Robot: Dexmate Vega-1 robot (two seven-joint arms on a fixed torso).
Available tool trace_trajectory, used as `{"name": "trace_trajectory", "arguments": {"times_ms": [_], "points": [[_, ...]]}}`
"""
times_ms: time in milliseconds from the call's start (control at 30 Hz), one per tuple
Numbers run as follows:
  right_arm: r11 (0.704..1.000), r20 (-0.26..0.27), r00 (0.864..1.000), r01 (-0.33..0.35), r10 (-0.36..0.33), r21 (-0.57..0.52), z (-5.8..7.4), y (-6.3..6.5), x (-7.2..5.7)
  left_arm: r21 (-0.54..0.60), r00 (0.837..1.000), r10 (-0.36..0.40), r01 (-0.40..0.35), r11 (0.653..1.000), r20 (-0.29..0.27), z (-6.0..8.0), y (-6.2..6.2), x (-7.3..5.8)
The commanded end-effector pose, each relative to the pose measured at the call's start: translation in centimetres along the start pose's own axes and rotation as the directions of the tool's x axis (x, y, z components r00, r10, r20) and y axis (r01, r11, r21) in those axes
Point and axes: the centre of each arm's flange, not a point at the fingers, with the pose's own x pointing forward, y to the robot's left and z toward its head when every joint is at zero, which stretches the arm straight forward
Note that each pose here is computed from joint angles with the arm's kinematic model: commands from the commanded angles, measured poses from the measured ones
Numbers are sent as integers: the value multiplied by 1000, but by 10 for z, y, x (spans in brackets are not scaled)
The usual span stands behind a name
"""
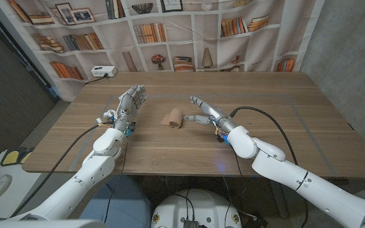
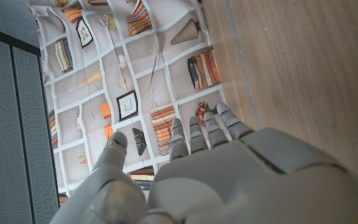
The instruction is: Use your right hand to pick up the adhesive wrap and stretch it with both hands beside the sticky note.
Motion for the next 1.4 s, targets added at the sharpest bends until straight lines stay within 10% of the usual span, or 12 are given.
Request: {"name": "trace_trajectory", "arguments": {"times_ms": [33, 1400], "points": [[999, -2, 1000, -24, 24, -49, 10, 9, 8, -7, 1000, -18, 17, 1000, -20, -3, 2, 0], [944, 96, 995, 3, 30, -330, 42, 37, 31, -22, 1000, -22, 22, 1000, -22, -7, 7, -7]]}}
